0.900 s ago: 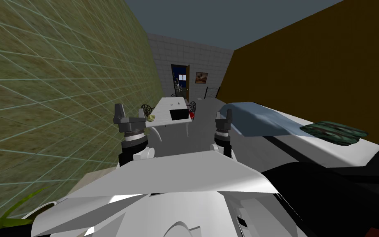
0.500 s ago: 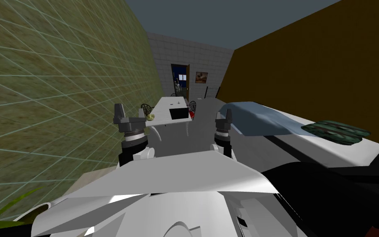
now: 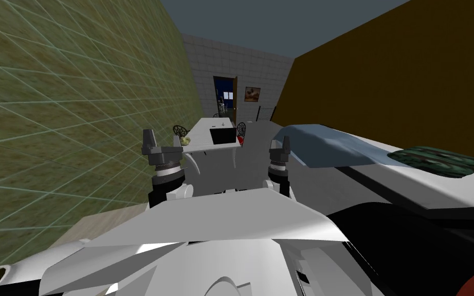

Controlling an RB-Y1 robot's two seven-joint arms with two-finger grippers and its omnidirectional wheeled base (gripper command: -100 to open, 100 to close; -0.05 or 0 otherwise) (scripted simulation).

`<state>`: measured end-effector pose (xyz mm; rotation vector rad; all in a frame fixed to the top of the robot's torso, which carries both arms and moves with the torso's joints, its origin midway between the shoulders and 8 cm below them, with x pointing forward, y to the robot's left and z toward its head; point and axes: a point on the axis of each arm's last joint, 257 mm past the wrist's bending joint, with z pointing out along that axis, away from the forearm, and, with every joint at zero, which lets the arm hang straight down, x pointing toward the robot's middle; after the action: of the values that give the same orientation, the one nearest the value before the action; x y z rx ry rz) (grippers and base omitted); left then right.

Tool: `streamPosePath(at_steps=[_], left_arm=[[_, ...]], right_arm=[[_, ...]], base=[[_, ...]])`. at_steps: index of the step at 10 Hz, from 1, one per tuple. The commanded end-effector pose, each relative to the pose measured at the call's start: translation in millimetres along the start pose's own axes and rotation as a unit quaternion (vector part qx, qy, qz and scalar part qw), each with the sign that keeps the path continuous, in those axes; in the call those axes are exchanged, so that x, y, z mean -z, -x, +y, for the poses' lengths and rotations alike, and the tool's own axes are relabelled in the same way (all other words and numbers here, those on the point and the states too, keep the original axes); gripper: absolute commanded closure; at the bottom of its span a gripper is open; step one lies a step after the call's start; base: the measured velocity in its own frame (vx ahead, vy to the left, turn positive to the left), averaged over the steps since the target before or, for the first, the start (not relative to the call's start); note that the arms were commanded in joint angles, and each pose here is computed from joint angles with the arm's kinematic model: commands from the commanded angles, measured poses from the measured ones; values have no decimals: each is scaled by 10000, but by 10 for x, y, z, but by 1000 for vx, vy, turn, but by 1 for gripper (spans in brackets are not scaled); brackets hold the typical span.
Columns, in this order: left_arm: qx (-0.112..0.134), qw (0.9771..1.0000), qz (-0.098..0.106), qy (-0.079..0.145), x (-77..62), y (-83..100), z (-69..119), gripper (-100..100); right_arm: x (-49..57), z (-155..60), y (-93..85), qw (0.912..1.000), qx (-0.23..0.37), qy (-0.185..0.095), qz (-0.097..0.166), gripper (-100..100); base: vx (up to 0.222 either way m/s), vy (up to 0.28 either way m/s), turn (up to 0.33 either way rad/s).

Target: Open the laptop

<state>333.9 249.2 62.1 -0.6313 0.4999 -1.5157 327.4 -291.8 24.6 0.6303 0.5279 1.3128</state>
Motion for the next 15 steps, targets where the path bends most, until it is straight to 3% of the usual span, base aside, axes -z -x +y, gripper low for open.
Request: streamPosePath(at_steps=[1, 5, 8, 12, 15], left_arm=[[-40, 9998, 183, 69, 11, -40, 30, -100], [-82, 9975, 603, 354, 48, -102, 163, -100], [16, 9947, 731, 720, 76, -58, 335, -100], [243, 9918, 597, 1105, 96, 60, 513, -100], [470, 9880, 412, 1410, 122, 169, 659, -100]], right_arm=[[0, 0, 0, 10000, 0, 0, 0, 0], [2, -3, 0, 10000, 0, -4, -1, 0], [2, -3, 0, 10000, 0, -4, -1, 0], [2, -3, 0, 10000, 0, -4, -1, 0], [2, -3, 0, 10000, 0, -4, -1, 0]], base=[[20, -11, 6], [50, -53, 16], [102, -94, 29], [145, -146, 39], [136, -140, 39]])
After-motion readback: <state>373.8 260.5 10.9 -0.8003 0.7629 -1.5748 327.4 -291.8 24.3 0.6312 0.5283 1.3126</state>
